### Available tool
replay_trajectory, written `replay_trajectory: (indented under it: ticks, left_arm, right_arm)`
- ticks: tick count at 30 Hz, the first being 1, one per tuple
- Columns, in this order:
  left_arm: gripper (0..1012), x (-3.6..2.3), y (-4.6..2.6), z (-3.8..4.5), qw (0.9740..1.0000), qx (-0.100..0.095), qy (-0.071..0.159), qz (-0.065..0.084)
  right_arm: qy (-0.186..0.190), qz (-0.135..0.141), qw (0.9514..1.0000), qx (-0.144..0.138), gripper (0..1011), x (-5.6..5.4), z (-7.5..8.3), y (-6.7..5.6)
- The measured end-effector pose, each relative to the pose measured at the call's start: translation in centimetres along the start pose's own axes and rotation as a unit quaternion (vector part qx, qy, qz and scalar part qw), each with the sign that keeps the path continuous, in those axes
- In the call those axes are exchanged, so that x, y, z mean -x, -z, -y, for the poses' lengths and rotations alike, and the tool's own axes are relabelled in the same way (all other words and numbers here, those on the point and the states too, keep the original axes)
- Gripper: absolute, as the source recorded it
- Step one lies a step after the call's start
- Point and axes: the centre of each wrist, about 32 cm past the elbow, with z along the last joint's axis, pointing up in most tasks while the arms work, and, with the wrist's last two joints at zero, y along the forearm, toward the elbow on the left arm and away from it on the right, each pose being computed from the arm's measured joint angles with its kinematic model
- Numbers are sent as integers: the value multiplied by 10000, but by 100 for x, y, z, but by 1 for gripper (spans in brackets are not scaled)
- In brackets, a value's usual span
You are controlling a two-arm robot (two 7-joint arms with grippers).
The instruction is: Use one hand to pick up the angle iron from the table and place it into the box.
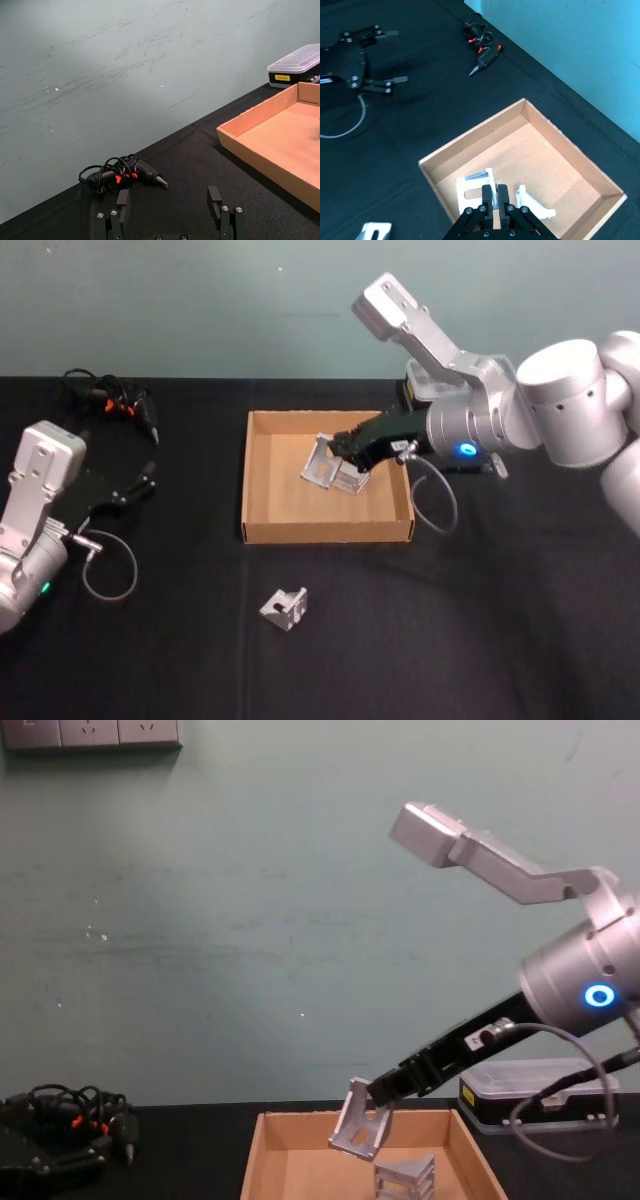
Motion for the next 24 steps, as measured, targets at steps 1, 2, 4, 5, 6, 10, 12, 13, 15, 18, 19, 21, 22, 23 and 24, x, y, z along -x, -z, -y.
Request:
replay_trajectory:
  ticks: [1, 2, 4, 5, 6, 10, 12, 13, 15, 18, 19, 21, 22, 23, 24]
  left_arm:
    - [1011, 0, 0, 0, 10000, 0, 0, 0]
    - [1011, 0, 0, 0, 10000, 0, 0, 0]
    - [1011, 0, 0, 0, 10000, 0, 0, 0]
    - [1011, 0, 0, 0, 10000, 0, 0, 0]
    - [1011, 0, 0, 0, 10000, 0, 0, 0]
    - [1011, 0, 0, 0, 10000, 0, 0, 0]
    - [1011, 0, 0, 0, 10000, 0, 0, 0]
    - [1011, 0, 0, 0, 10000, 0, 0, 0]
    - [1011, 0, 0, 0, 10000, 0, 0, 0]
    - [1011, 0, 0, 0, 10000, 0, 0, 0]
    - [1011, 0, 0, 0, 10000, 0, 0, 0]
    - [1011, 0, 0, 0, 10000, 0, 0, 0]
    - [1011, 0, 0, 0, 10000, 0, 0, 0]
    - [1011, 0, 0, 0, 10000, 0, 0, 0]
    - [1011, 0, 0, 0, 10000, 0, 0, 0]
  right_arm:
    - [12, 8, 10000, -2, 73, -9, -20, -7]
    - [17, 2, 10000, 3, 73, -19, -48, -12]
    - [30, 1, 10000, 23, 73, -35, -103, -19]
    - [41, -5, 10000, 56, 73, -49, -164, -29]
    - [45, -6, 10000, 71, 73, -54, -194, -33]
    - [66, -34, 9998, 161, 73, -85, -377, -43]
    - [65, -56, 9998, 194, 73, -92, -438, -31]
    - [65, -70, 9997, 217, 72, -96, -489, -23]
    - [62, -83, 9996, 262, 73, -97, -564, -12]
    - [50, -90, 9995, 306, 73, -97, -620, -2]
    - [49, -93, 9994, 321, 73, -99, -636, 5]
    - [46, -84, 9993, 357, 73, -98, -670, 12]
    - [47, -79, 9992, 385, 73, -101, -687, 18]
    - [41, -81, 9992, 399, 72, -103, -695, 21]
    - [40, -82, 9991, 412, 72, -104, -702, 25]
